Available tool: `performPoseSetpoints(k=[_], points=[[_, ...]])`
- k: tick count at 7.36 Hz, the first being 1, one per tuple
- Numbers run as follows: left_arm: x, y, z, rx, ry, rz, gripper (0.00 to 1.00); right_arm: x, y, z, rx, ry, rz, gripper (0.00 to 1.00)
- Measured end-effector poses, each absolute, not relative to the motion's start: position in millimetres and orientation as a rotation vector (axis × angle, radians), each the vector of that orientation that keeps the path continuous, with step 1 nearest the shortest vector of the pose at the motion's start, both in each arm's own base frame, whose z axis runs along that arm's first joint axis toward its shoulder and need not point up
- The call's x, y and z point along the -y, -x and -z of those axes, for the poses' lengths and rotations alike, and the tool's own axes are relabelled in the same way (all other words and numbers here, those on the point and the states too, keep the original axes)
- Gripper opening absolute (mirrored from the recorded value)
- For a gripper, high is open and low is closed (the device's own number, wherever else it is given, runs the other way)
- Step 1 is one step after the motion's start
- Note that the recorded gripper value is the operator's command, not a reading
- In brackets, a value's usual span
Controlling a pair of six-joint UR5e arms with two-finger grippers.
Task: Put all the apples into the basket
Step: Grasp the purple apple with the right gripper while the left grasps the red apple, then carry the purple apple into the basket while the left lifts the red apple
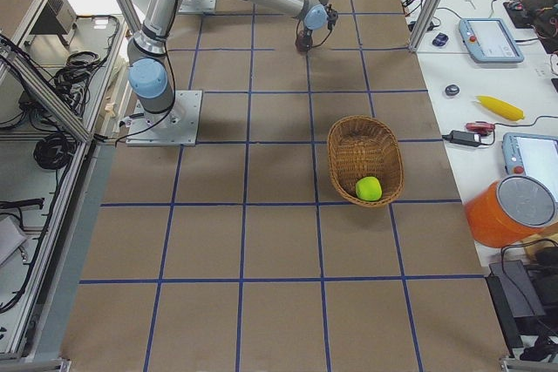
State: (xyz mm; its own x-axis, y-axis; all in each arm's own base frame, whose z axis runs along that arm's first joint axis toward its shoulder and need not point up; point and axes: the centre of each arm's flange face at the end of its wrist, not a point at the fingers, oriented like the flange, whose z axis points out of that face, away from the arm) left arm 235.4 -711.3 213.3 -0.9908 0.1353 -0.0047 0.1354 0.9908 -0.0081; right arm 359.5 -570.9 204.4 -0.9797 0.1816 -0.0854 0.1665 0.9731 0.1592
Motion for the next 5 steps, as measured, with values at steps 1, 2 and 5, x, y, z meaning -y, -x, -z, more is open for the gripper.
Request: performPoseSetpoints(k=[1,2,5], points=[[710.1,-237.1,-205.8,-3.139,-0.211,-0.004,1.0,573.4,-360.0,-208.0,-3.016,-0.261,-0.2,0.0],[709.6,-237.3,-199.5,-3.148,-0.205,-0.016,1.0,576.3,-359.1,-217.8,-3.01,-0.261,-0.168,0.0],[709.1,-237.2,-192.2,-3.161,-0.184,-0.029,0.77,612.8,-294.9,-304.3,-3.002,-0.353,-0.126,0.0]])
